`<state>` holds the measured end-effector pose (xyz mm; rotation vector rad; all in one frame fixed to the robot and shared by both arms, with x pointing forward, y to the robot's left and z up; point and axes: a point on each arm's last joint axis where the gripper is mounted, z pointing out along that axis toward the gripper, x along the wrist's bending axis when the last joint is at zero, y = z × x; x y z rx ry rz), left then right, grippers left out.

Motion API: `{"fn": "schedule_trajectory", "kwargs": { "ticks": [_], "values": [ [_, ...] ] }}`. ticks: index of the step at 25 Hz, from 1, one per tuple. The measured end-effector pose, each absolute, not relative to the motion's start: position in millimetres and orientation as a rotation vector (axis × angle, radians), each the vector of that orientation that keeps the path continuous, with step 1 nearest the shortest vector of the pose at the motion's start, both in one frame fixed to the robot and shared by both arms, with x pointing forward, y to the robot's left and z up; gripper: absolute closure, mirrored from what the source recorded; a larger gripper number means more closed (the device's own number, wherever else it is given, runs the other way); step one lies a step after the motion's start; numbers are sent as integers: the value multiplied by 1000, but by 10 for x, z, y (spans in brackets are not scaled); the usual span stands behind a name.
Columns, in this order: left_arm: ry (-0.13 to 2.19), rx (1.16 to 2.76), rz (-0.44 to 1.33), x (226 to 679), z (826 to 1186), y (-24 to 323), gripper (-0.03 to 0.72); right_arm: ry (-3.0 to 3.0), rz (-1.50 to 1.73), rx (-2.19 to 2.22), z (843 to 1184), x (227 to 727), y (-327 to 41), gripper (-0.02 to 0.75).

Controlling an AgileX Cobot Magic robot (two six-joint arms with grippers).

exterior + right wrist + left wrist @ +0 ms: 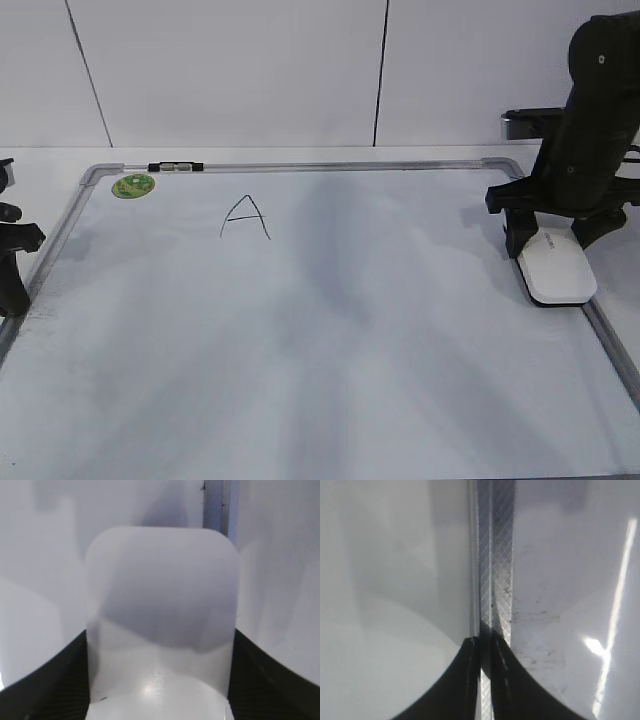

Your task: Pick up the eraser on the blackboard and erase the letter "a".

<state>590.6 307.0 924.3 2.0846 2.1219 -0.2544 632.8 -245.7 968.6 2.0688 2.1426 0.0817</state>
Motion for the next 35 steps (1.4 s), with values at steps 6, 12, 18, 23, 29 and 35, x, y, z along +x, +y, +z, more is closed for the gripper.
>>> {"fn": "schedule_trajectory", "kwargs": {
  "ticks": [6,12,18,23,29,35],
  "values": [
    [2122,2085,-254,5906,9243,3070,652,2146,74,2069,9658,6335,-2457,201],
    [2122,2085,-254,5906,9243,3070,652,2162,37,2073,9552,6350,-2458,201],
    [2122,2085,-254,5906,9243,3070,652,2164,27,2071,9552,6345,-2462,201],
    [2122,2085,-254,5906,9243,3070,649,2163,29,2071,9552,6347,-2462,201],
    [2122,2085,-254,5906,9243,3070,648,2163,37,2077,9552,6347,-2455,200],
    [2122,2085,-254,5906,9243,3070,648,2162,48,2088,9562,6352,-2446,99]
  ]
}}
